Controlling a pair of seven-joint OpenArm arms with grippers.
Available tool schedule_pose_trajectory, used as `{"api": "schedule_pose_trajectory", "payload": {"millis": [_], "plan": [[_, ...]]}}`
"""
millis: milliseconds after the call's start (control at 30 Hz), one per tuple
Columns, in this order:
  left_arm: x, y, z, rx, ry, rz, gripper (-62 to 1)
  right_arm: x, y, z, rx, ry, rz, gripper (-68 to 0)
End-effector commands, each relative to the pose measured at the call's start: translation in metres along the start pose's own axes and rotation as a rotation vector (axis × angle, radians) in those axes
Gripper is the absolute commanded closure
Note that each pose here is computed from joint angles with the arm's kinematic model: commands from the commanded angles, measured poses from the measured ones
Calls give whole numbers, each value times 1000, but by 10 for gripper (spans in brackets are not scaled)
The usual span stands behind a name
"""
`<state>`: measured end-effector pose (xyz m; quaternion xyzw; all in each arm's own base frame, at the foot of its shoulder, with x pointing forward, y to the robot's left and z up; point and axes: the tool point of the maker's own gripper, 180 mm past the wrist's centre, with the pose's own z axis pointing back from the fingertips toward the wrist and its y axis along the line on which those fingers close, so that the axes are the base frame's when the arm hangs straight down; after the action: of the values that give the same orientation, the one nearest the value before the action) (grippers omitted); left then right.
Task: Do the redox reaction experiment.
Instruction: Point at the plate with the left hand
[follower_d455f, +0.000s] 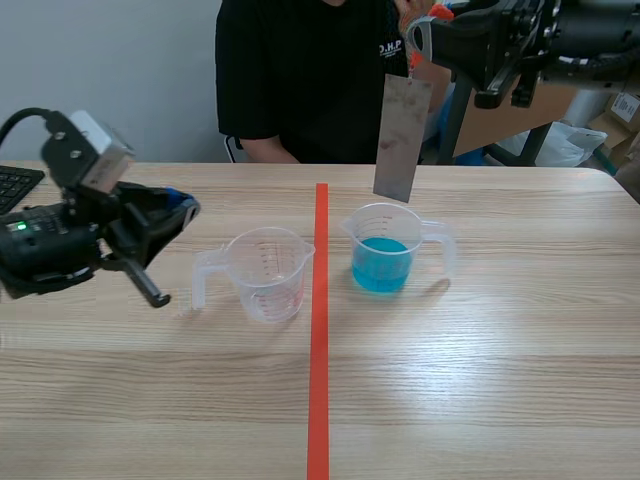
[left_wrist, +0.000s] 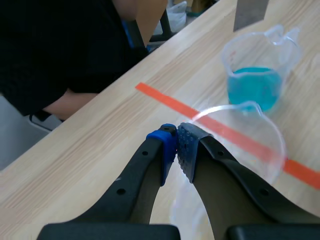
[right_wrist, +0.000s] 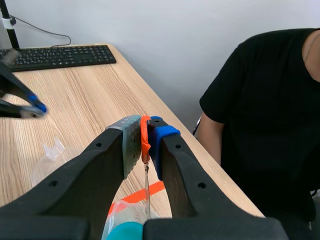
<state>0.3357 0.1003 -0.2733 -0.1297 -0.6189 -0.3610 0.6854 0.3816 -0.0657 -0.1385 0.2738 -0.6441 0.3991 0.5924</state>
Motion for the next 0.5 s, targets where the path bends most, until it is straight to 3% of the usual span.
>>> {"api": "schedule_pose_trajectory", "payload": {"millis": [0, 233, 467], "plan": [[-8, 9, 17, 38, 23, 27, -47, 23, -5, -1, -1, -58, 26, -13], [-45, 13, 96, 130, 173, 100, -47, 22, -5, -1, -1, -57, 22, -13], [-89, -2, 171, 238, 346, 202, -47, 13, 0, 0, 2, -44, 3, -13]]}}
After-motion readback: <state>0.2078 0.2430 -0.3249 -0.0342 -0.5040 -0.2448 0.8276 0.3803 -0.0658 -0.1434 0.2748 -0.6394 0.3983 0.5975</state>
